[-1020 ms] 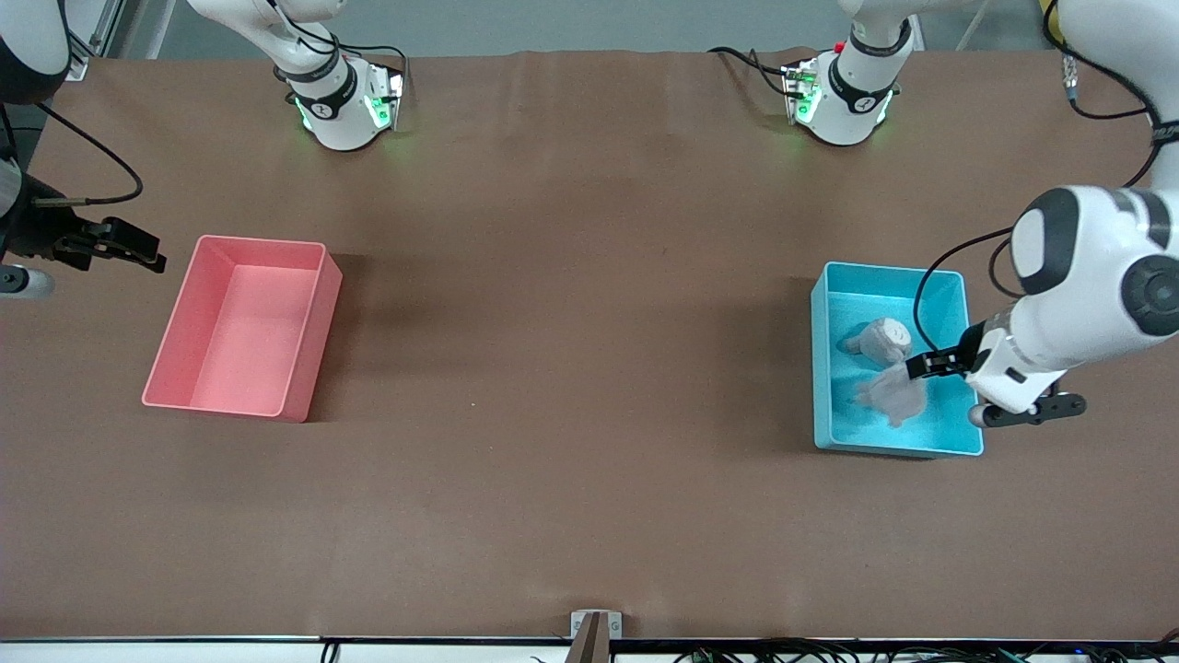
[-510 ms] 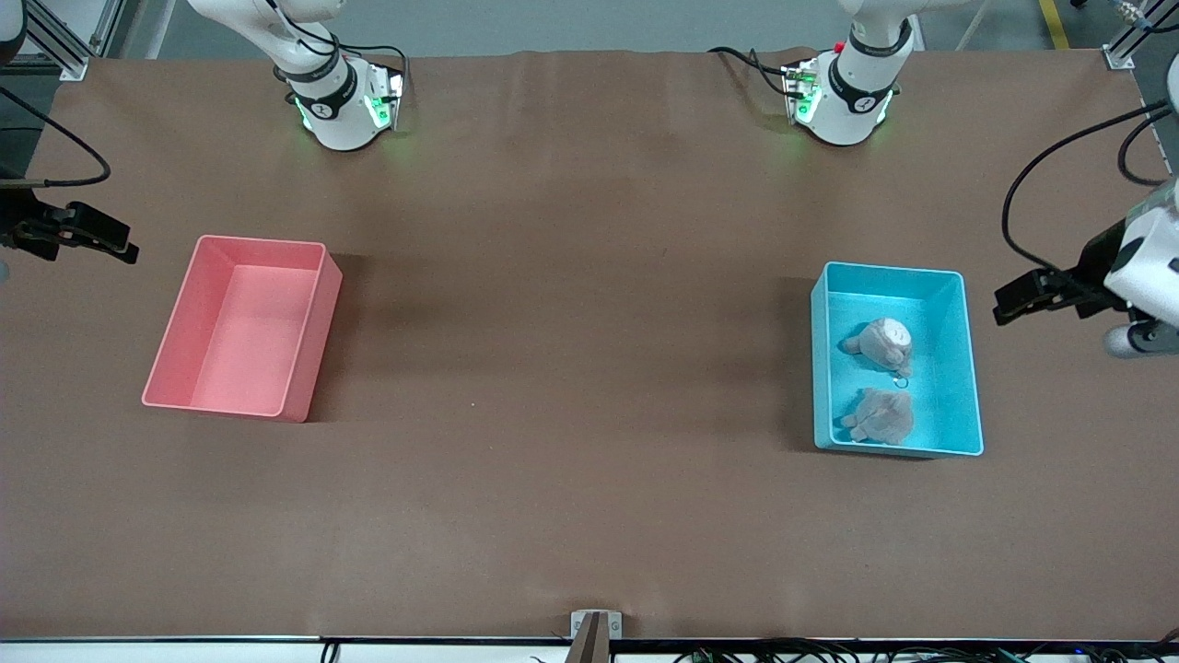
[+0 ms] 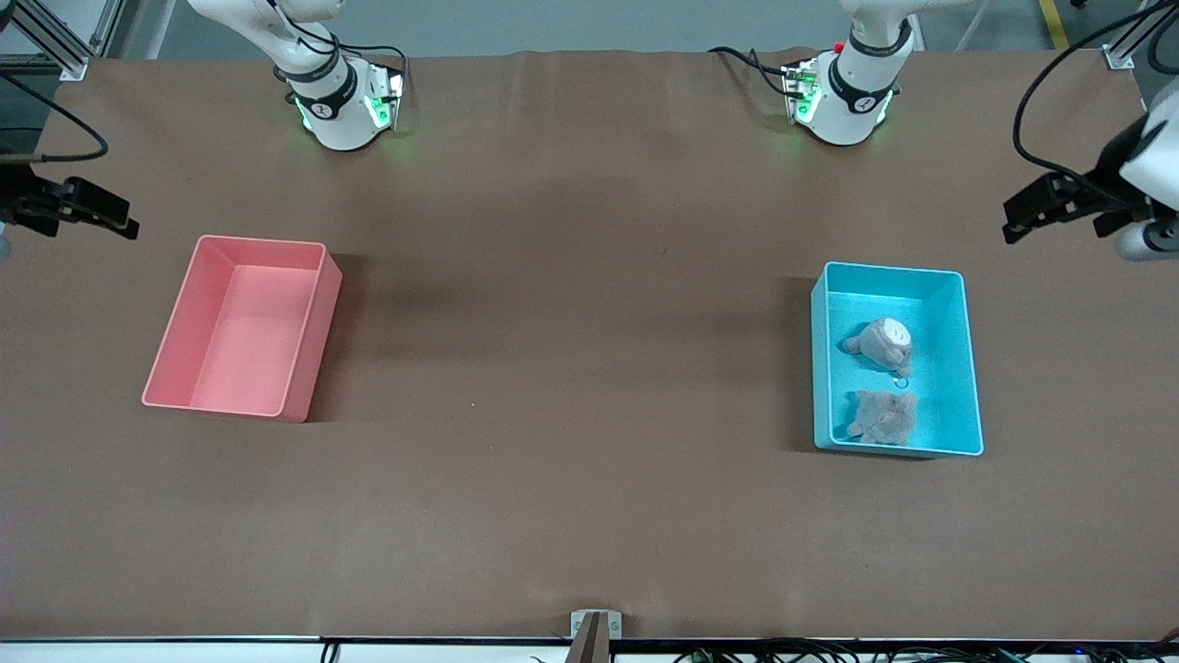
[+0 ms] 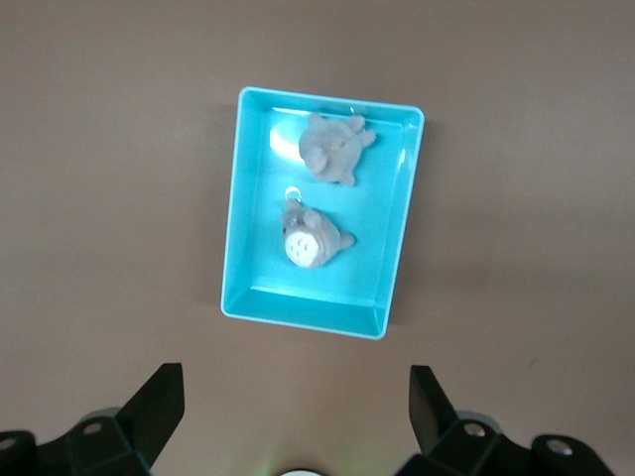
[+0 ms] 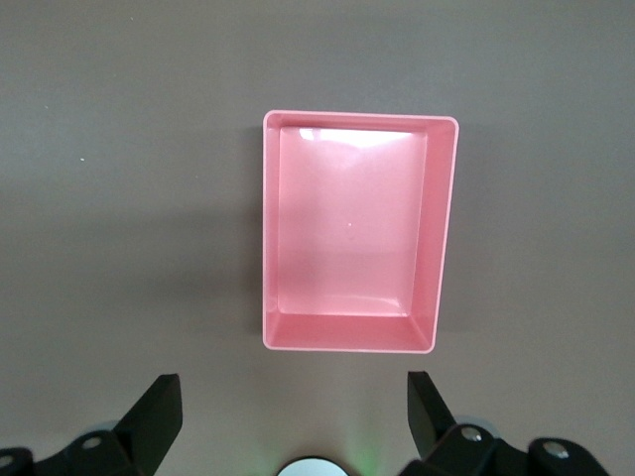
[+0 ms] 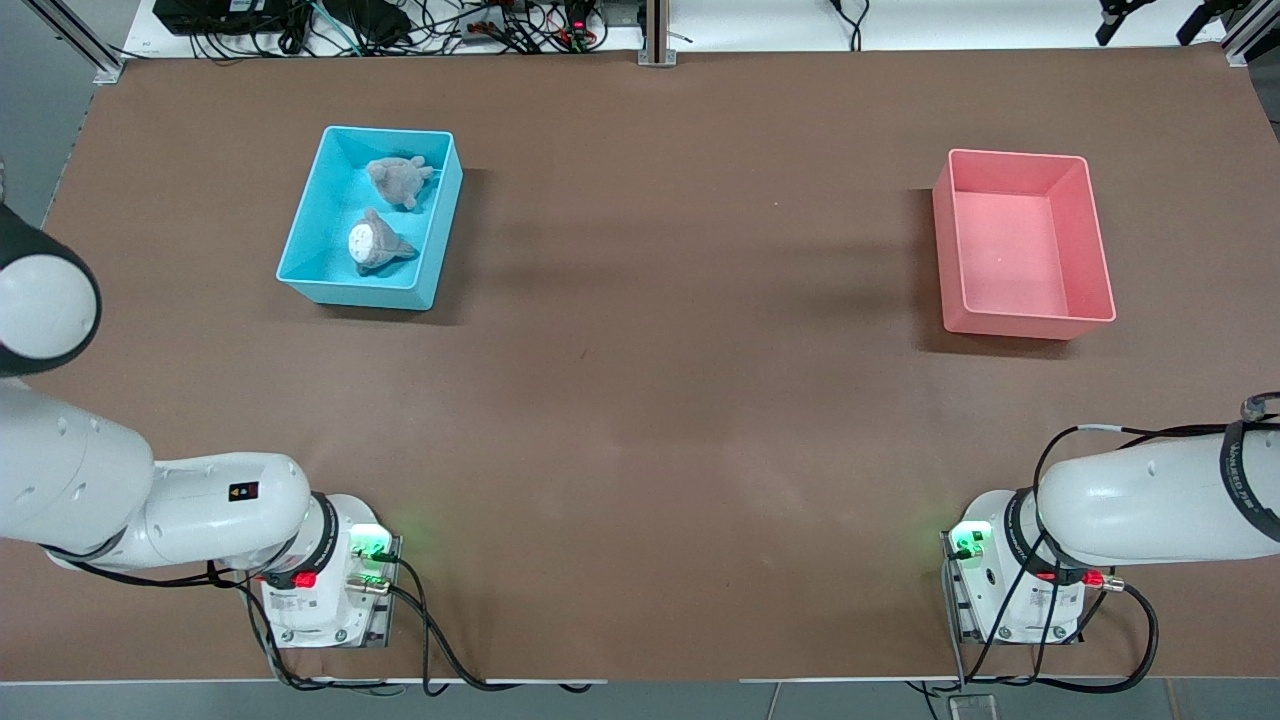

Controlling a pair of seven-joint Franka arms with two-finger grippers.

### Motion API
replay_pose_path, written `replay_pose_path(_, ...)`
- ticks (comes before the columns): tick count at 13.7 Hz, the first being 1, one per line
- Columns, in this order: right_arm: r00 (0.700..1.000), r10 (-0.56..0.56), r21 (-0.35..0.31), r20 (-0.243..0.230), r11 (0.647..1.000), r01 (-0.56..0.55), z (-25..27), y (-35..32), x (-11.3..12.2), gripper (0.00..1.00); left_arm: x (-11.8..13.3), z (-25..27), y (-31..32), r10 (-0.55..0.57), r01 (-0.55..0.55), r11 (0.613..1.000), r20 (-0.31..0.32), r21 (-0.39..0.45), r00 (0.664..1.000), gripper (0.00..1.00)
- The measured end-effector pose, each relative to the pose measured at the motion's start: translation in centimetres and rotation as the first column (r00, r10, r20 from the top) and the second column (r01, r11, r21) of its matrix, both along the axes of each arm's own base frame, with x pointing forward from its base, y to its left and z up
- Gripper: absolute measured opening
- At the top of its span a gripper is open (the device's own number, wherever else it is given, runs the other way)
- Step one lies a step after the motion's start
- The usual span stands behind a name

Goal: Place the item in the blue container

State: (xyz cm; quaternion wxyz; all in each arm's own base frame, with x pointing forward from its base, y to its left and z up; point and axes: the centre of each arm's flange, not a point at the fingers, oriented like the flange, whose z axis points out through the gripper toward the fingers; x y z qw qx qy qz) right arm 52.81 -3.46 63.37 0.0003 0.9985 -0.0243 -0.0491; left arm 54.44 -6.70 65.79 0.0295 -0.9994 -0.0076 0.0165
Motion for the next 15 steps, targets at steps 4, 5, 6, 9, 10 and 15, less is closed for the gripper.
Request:
replay_pose_path(4, 1.000, 0.000, 0.002, 0.018, 1.000, 0.000, 2.5, 0.1, -2.1, 1.00, -3.3, -0.5, -2.0, -0.027, 0.027, 1.000, -0.024, 0.004, 0.999, 1.00)
replay_pose_path(5, 1.000, 0.000, 0.002, 0.024, 1.000, 0.000, 2.8, 0.1, -2.3, 1.00, -3.9, -0.6, -1.9, -0.025, 0.025, 1.000, -0.025, -0.002, 0.999, 1.00)
replay_pose_path(6, 1.000, 0.000, 0.002, 0.028, 1.000, 0.000, 3.0, 0.1, -2.5, 1.00, -4.5, -0.7, -1.8, -0.023, 0.023, 1.000, -0.022, -0.004, 0.999, 1.00)
replay_pose_path(9, 1.000, 0.000, 0.006, 0.030, 1.000, -0.001, 3.1, 0.1, -2.5, 1.00, -5.6, -1.3, -1.9, 0.008, -0.008, 1.000, -0.013, -0.018, 1.000, 1.00)
replay_pose_path(10, 1.000, 0.000, 0.007, 0.031, 1.000, -0.001, 3.1, 0.1, -2.5, 1.00, -5.7, -1.4, -1.9, 0.020, -0.020, 1.000, -0.009, -0.020, 1.000, 1.00)
replay_pose_path(15, 0.999, 0.002, 0.023, 0.055, 1.000, -0.003, 4.0, 0.4, -2.5, 1.00, -5.6, -0.4, -1.8, 0.027, -0.026, 0.999, 0.022, -0.025, 0.999, 1.00)
